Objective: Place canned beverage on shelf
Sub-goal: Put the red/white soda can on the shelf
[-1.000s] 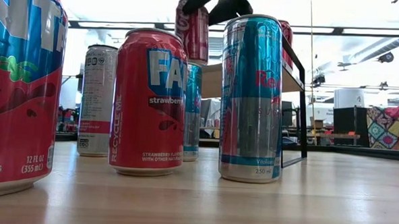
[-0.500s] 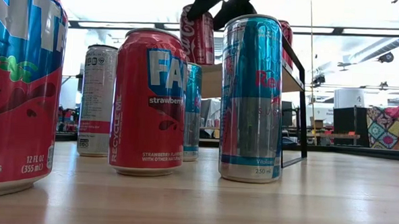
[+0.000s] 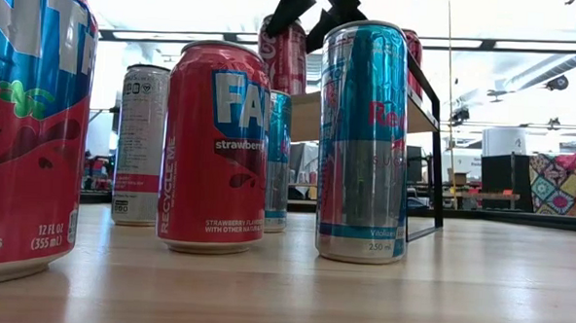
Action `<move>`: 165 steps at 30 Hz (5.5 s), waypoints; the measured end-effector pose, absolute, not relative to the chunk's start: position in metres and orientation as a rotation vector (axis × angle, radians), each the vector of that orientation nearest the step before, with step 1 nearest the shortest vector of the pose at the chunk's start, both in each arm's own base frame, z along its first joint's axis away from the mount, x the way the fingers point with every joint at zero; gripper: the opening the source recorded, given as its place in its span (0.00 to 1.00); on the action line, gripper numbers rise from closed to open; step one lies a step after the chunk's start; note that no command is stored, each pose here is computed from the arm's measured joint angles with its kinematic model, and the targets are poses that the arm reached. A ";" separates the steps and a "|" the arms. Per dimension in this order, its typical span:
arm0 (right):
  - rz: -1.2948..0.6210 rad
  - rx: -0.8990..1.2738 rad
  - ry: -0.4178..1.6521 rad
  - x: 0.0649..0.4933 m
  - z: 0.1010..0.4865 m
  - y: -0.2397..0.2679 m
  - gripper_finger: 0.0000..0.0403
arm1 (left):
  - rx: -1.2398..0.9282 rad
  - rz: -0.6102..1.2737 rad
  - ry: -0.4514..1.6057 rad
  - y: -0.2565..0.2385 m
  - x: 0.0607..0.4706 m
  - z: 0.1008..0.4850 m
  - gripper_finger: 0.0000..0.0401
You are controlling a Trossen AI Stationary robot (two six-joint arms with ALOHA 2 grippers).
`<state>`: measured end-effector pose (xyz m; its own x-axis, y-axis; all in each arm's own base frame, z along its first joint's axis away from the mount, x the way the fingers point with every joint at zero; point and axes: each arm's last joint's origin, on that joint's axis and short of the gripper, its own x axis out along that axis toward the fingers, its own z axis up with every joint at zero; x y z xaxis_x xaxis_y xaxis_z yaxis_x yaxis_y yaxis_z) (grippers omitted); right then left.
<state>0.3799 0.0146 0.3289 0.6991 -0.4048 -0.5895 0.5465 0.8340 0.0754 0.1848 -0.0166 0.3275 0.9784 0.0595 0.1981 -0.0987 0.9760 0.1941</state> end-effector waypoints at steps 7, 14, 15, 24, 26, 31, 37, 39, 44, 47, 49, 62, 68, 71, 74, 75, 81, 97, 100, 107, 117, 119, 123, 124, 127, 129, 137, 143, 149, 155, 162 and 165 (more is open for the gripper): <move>-0.537 0.256 0.591 0.380 0.329 0.015 0.69 | 0.197 0.080 -0.189 -0.017 0.185 0.327 0.00; -0.535 0.249 0.594 0.380 0.329 0.015 0.75 | 0.197 0.079 -0.188 -0.017 0.185 0.327 0.00; -0.535 0.249 0.595 0.380 0.329 0.015 0.76 | 0.197 0.079 -0.188 -0.017 0.185 0.327 0.00; -0.537 0.244 0.597 0.380 0.328 0.015 0.83 | 0.195 0.079 -0.187 -0.017 0.185 0.327 0.00; -0.535 0.238 0.598 0.380 0.329 0.015 0.84 | 0.193 0.078 -0.187 -0.017 0.185 0.327 0.00; -0.533 0.238 0.592 0.378 0.332 0.014 0.84 | 0.189 0.078 -0.188 -0.017 0.185 0.327 0.00; -0.518 0.228 0.560 0.379 0.346 0.014 0.84 | 0.188 0.078 -0.188 -0.017 0.185 0.327 0.00; -0.512 0.217 0.553 0.378 0.351 0.014 0.84 | 0.183 0.078 -0.188 -0.017 0.185 0.327 0.00; -0.493 0.186 0.528 0.376 0.373 0.014 0.82 | 0.166 0.074 -0.176 -0.017 0.185 0.326 0.00; -0.474 0.142 0.526 0.374 0.384 0.016 0.82 | 0.167 0.073 -0.163 -0.017 0.187 0.324 0.00; -0.460 0.110 0.528 0.372 0.391 0.017 0.82 | 0.164 0.071 -0.149 -0.017 0.190 0.322 0.00; -0.444 -0.008 0.675 0.340 0.426 0.014 0.79 | 0.096 0.054 0.064 -0.022 0.232 0.280 0.00; -0.426 -0.028 0.706 0.323 0.427 0.020 0.67 | 0.071 0.054 0.113 -0.023 0.244 0.267 0.00; -0.436 -0.059 0.717 0.318 0.424 0.025 0.60 | 0.061 0.055 0.100 -0.024 0.251 0.262 0.00; -0.462 -0.095 0.718 0.313 0.421 0.029 0.52 | 0.055 0.070 0.081 -0.025 0.259 0.257 0.00; -0.470 -0.106 0.718 0.311 0.420 0.031 0.50 | 0.055 0.088 0.079 -0.025 0.261 0.256 0.00; -0.496 -0.139 0.713 0.302 0.415 0.040 0.34 | 0.060 0.216 0.131 -0.021 0.266 0.245 0.00; -0.465 -0.174 0.714 0.290 0.412 0.054 0.03 | 0.072 0.337 0.150 -0.017 0.274 0.234 0.00; -0.444 -0.175 0.713 0.289 0.410 0.061 0.02 | 0.080 0.382 0.156 -0.016 0.277 0.233 0.00; -0.464 -0.192 0.712 0.288 0.403 0.071 0.02 | 0.113 0.409 0.166 -0.011 0.292 0.235 0.00; -0.471 -0.178 0.735 0.287 0.390 0.076 0.02 | 0.119 0.516 0.177 0.000 0.307 0.235 0.00; -0.471 -0.179 0.735 0.287 0.390 0.076 0.02 | 0.120 0.542 0.180 0.004 0.307 0.235 0.00; -0.471 -0.177 0.734 0.287 0.390 0.076 0.02 | 0.119 0.562 0.184 0.011 0.306 0.234 0.00; -0.471 -0.178 0.734 0.287 0.390 0.076 0.02 | 0.119 0.566 0.184 0.012 0.306 0.235 0.00; -0.471 -0.178 0.734 0.287 0.390 0.076 0.02 | 0.132 0.568 0.187 0.013 0.305 0.236 0.00; -0.470 -0.177 0.735 0.287 0.390 0.076 0.02 | 0.137 0.568 0.190 0.013 0.303 0.239 0.00; -0.468 -0.183 0.741 0.287 0.390 0.076 0.02 | 0.113 0.241 0.254 0.004 0.289 0.249 0.00; -0.461 -0.209 0.751 0.286 0.389 0.076 0.02 | 0.120 0.205 0.248 0.002 0.294 0.243 0.00; -0.480 -0.238 0.761 0.287 0.384 0.075 0.02 | 0.137 0.358 0.226 0.008 0.304 0.232 0.00; -0.483 -0.234 0.764 0.286 0.383 0.075 0.02 | 0.139 0.376 0.219 0.012 0.310 0.229 0.00; -0.487 -0.231 0.769 0.285 0.383 0.075 0.02 | 0.133 0.403 0.214 0.020 0.313 0.230 0.00; -0.488 -0.232 0.772 0.285 0.383 0.075 0.02 | 0.128 0.413 0.199 0.023 0.313 0.231 0.00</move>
<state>0.2849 0.0748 0.3826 0.6133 -0.5017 -0.6100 0.3357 0.8647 -0.3737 0.3129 0.0234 0.2310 0.8968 0.4104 -0.1652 -0.3855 0.9081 0.1636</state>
